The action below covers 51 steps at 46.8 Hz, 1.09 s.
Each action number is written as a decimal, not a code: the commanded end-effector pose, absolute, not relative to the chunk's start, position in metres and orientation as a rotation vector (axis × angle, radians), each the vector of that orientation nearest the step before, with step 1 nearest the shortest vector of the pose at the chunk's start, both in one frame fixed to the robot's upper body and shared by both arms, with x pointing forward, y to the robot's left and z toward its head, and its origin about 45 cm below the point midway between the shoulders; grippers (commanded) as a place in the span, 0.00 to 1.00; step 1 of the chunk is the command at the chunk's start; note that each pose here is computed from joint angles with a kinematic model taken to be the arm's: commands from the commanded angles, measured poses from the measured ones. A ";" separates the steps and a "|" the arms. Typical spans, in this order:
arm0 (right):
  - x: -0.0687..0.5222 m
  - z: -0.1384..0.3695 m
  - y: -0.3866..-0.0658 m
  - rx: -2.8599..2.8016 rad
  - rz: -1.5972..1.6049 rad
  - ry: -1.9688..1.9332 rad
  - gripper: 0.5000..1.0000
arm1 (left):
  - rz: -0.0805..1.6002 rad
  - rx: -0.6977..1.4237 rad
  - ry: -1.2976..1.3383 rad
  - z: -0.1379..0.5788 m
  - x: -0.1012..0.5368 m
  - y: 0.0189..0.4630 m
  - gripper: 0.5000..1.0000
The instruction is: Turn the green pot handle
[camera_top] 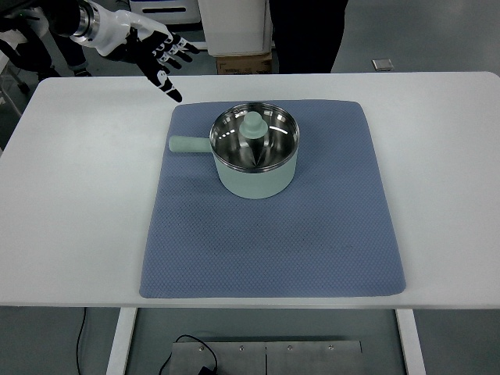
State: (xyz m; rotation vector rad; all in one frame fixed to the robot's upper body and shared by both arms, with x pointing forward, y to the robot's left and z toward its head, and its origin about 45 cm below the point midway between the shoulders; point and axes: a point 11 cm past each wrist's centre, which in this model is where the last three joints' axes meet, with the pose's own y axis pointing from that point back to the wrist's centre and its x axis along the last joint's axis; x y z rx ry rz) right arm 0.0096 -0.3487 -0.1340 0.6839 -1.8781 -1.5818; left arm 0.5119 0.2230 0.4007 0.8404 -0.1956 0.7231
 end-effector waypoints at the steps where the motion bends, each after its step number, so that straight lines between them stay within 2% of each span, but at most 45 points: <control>1: 0.010 -0.134 -0.349 0.684 -1.582 -1.878 1.00 | 0.793 0.709 -0.128 0.408 0.520 0.230 1.00; 14: 0.010 -0.134 -0.349 0.683 -1.583 -1.879 1.00 | 0.937 0.280 0.199 0.363 0.533 0.250 1.00; 22: 0.010 -0.134 -0.349 0.684 -1.582 -1.878 1.00 | 1.126 -0.020 0.405 0.346 0.539 0.278 1.00; 29: 0.010 -0.134 -0.349 0.683 -1.583 -1.879 1.00 | 1.221 -0.232 0.575 0.321 0.535 0.304 1.00; 38: 0.010 -0.134 -0.349 0.683 -1.583 -1.879 1.00 | 1.299 -0.408 0.653 0.288 0.523 0.333 1.00; 51: 0.010 -0.134 -0.349 0.683 -1.583 -1.879 1.00 | 1.362 -0.461 0.722 0.242 0.505 0.343 1.00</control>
